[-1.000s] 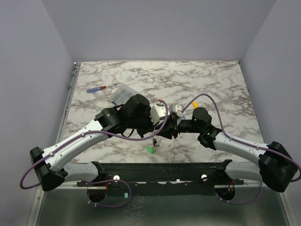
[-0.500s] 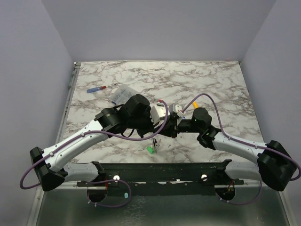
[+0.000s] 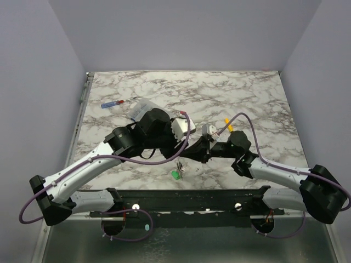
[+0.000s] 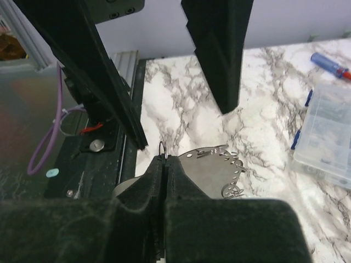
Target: Put the keys on the keyring
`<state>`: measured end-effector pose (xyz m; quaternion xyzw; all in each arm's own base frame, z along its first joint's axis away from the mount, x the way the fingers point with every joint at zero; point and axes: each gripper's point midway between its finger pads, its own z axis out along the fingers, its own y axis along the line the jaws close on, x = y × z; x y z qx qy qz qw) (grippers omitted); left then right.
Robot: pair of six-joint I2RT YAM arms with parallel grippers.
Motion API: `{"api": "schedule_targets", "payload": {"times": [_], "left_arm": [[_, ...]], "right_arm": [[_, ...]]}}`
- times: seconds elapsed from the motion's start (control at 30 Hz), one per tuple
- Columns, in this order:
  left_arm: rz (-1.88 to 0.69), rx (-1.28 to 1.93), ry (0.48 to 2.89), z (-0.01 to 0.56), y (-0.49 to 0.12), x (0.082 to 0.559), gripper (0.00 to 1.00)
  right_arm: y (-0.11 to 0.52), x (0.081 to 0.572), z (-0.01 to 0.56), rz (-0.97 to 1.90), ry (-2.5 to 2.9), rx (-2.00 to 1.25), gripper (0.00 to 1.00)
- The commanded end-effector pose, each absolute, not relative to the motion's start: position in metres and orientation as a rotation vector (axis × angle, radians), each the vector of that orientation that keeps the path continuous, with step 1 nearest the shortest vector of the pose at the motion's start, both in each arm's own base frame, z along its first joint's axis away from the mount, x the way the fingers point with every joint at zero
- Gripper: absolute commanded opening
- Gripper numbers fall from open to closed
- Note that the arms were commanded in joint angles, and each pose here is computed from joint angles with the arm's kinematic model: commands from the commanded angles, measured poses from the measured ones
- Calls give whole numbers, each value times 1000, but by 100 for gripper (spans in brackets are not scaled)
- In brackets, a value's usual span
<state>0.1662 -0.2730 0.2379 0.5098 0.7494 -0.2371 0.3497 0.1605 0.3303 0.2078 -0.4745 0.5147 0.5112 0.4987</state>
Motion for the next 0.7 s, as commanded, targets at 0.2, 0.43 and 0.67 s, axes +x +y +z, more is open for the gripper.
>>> {"api": "schedule_targets", "payload": {"times": [0.2,0.43,0.67], "left_arm": [[-835,1028,1443,359,-279,156,64],[-992,952,1224,389,-280,134,57],[-1091,865,1100,400,-278,123,44]], "right_arm": [[305,146,319,1335,817,-793,1],[282,137,371,1433,643,-607,1],[273,128,403,1454,554,-583,1]]}}
